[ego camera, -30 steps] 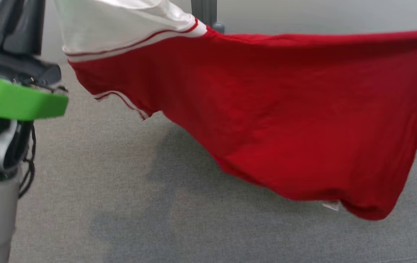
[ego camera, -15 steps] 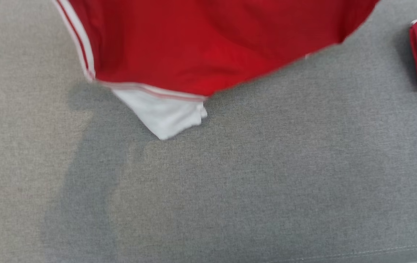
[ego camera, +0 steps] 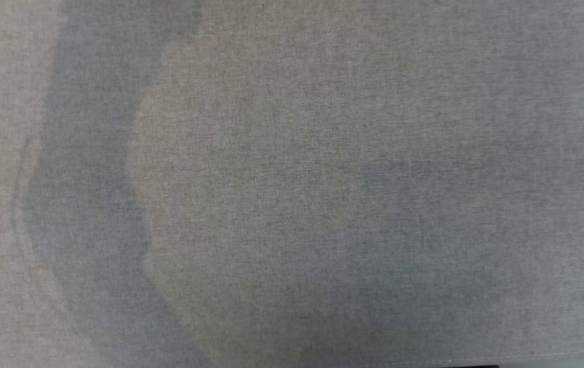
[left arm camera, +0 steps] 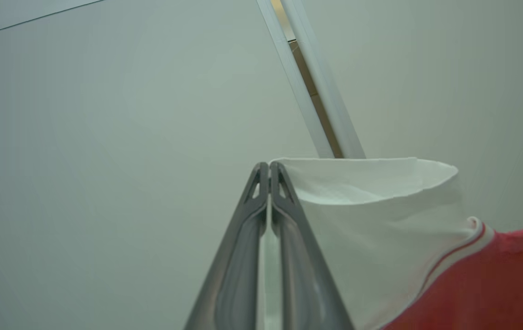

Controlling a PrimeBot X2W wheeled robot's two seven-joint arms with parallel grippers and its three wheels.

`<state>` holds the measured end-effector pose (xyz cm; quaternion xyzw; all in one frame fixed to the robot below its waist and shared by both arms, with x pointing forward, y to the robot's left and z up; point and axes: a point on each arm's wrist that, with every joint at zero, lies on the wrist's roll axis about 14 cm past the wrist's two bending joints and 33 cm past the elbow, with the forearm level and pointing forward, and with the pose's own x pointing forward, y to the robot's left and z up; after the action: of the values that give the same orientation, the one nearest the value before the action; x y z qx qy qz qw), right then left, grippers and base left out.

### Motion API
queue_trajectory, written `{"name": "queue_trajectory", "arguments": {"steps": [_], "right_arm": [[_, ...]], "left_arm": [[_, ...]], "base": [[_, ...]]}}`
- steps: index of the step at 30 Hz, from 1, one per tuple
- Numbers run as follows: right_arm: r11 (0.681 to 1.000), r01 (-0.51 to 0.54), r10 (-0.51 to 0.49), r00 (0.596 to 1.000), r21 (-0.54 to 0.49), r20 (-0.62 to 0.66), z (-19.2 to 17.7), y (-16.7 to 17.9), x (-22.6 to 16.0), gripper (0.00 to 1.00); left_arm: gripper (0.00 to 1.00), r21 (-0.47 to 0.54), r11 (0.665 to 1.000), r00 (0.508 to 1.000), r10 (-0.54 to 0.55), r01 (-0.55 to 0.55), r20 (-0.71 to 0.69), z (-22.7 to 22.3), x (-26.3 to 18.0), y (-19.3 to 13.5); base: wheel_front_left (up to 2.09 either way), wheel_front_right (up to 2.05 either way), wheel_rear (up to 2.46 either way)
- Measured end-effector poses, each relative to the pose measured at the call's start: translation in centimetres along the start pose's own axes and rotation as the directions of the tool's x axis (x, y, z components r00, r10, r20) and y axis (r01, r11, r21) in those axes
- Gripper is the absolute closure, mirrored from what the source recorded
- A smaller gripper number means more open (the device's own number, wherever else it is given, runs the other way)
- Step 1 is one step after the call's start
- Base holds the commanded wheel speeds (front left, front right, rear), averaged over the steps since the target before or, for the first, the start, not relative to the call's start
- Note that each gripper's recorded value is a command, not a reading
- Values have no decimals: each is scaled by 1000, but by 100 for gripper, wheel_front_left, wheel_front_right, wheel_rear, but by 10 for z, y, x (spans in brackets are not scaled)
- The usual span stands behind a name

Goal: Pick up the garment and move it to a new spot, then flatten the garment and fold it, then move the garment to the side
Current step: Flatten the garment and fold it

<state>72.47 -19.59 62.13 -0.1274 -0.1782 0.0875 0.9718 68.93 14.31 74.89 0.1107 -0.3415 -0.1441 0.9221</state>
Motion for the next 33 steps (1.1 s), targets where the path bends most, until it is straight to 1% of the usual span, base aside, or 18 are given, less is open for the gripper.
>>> {"name": "queue_trajectory", "arguments": {"steps": [4, 8, 11, 15, 19, 24, 30, 33], "right_arm": [[999, -23, 28, 995, 44, -101, -61, 24, -8, 100], [992, -45, 58, 992, 119, -112, -84, 52, -19, 100], [984, -75, 98, 986, 159, -139, -98, 74, -43, 100], [980, -92, 117, 984, 174, -138, -93, 83, -72, 100], [975, -88, 124, 978, 205, -167, -88, 90, -112, 100], [967, -29, 85, 973, 252, -215, -72, 83, -164, 100], [961, 36, 40, 963, 276, -266, -52, 73, -221, 100], [959, 56, 23, 962, 278, -273, -40, 69, -244, 100]], "left_arm": [[100, -64, 998, 991, 12, -21, -130, -63, -50, -10], [100, -97, 994, 981, 21, -40, -192, -83, -89, -14], [100, -137, 990, 969, -16, -19, -248, -89, -129, -33], [100, -172, 984, 955, -4, -49, -296, -80, -171, -35], [100, -209, 972, 934, 29, -110, -355, -65, -217, -36], [100, -253, 948, 894, 66, -196, -444, -45, -274, -48], [100, -273, 930, 869, 88, -247, -486, -13, -317, -62], [100, -277, 924, 854, 90, -263, -513, 1, -339, -71]], "base": [[0, 0, 0], [0, 0, 0], [0, 0, 0], [0, 0, 0], [0, 0, 0], [0, 0, 0], [0, 0, 0], [0, 0, 0]]}}
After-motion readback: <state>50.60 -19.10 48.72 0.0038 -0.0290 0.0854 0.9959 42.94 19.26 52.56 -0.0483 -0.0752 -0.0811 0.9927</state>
